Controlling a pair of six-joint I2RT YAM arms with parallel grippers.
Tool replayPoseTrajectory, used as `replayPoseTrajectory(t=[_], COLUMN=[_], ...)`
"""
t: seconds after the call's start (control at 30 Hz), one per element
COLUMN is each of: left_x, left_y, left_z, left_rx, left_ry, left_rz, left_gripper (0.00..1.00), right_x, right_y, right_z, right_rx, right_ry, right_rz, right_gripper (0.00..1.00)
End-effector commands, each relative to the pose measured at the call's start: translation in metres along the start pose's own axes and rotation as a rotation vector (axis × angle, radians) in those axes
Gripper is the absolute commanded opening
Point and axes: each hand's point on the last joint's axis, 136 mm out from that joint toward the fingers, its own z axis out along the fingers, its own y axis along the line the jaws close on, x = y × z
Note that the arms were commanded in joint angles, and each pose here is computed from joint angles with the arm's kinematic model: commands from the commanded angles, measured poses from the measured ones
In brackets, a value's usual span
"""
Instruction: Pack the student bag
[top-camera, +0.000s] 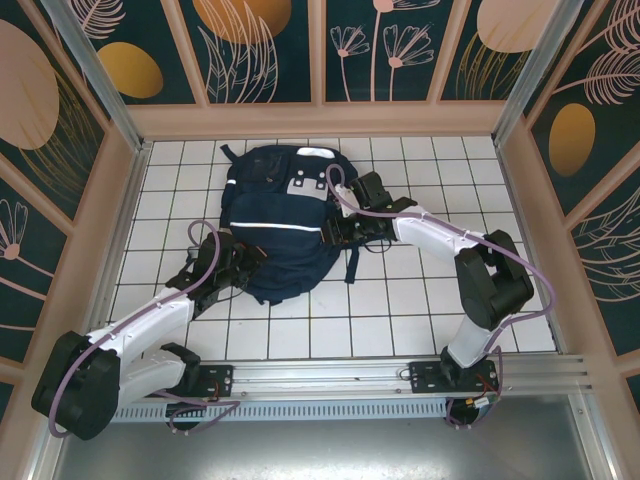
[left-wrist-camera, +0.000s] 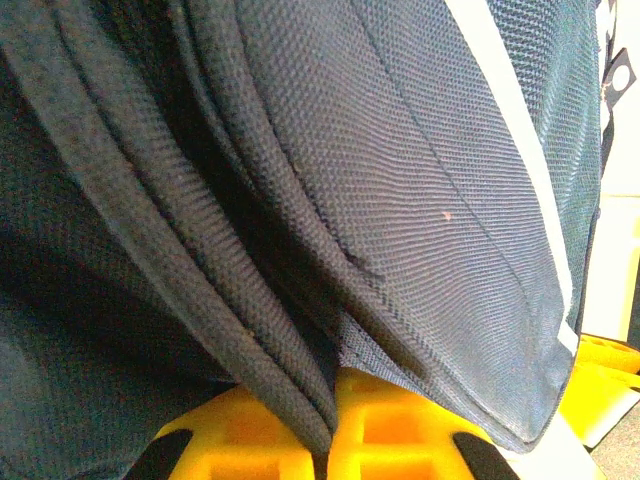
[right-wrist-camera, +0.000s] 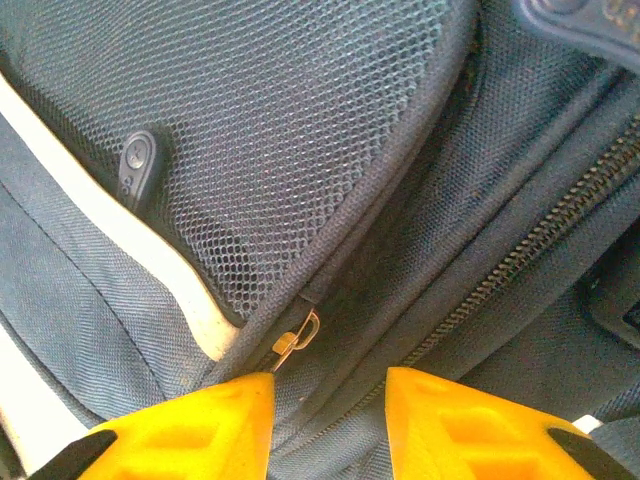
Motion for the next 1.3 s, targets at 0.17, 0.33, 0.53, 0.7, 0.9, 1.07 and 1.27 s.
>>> replayPoseTrajectory(t=[0.17,0.33,0.53,0.7,0.9,1.07,1.27], left_x=[0.009,0.005,0.005,0.003,0.025,0.038,0.037], left_y=[0.001,0.008,-0.017,-0.058,-0.098,-0.103,-0.084], left_z=[-0.003,-0.024,-0.051,-0.058,-0.035,-0.011,0.01], left_rx=[-0.024,-0.118,-0.079,0.0,-0.025,-0.18,-0.297], left_ry=[0.051,0.04,0.057,0.042,0.096,0.126,0.182], left_rz=[0.079,0.19,0.329,0.513,0.796,1.098,1.453], left_gripper=[0.28,0.55,0.58,0.59,0.68,0.71,0.72], right_x=[-0.025,-0.029,-0.023,-0.016,-0.012,-0.009,-0.008], right_y=[0.04,0.027,0.025,0.021,0.013,0.012,0.001], right_z=[-0.012,-0.023,-0.046,-0.055,-0.058,-0.062,-0.067], right_rx=[-0.104,-0.014,-0.012,-0.041,-0.048,-0.058,-0.055], right_ry=[-0.103,-0.152,-0.206,-0.224,-0.231,-0.235,-0.251], right_rz=[0.1,0.189,0.262,0.316,0.356,0.366,0.378], right_gripper=[0.37,0.37,0.41,0.43,0.45,0.5,0.56])
